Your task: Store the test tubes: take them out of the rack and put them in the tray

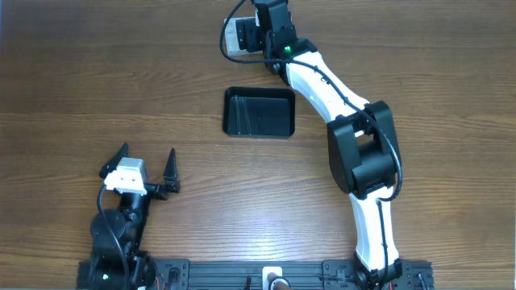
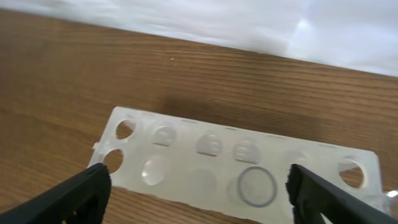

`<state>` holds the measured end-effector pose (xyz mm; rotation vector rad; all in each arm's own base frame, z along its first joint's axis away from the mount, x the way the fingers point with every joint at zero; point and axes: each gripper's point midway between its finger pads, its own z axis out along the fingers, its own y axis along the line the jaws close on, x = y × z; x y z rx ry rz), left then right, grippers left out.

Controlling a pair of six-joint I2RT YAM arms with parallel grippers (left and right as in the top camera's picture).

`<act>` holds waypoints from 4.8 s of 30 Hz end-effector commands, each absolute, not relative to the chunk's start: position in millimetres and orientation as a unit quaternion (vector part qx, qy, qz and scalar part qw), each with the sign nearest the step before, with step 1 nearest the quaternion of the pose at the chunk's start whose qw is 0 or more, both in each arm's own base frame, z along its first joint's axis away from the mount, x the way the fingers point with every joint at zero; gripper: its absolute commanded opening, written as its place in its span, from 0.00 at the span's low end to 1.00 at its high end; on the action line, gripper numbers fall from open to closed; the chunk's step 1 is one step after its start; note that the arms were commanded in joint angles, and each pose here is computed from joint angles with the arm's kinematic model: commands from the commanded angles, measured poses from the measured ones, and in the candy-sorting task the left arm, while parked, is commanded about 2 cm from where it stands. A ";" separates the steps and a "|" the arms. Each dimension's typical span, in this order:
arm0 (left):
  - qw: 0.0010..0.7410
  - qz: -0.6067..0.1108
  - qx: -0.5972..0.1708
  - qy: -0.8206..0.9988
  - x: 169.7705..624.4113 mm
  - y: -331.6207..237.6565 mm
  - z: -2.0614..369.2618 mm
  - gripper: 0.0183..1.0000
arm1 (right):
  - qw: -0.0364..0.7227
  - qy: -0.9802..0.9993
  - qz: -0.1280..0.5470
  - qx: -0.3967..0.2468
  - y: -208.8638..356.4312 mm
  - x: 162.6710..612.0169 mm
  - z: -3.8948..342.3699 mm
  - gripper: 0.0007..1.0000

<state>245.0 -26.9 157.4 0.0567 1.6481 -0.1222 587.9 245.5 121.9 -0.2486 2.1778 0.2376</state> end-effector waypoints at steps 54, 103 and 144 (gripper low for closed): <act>0.676 -0.054 0.032 0.734 244.7 -28.0 155.6 1.00 | 0.500 0.862 0.044 -0.075 229.6 599.2 162.4 0.10; 0.676 -0.054 0.032 0.734 244.7 -28.0 155.6 1.00 | 0.097 0.994 0.047 0.010 217.7 415.8 77.6 0.16; 0.676 -0.054 0.032 0.734 244.7 -28.0 155.6 1.00 | 0.351 0.933 0.014 -0.073 181.6 472.1 228.0 0.86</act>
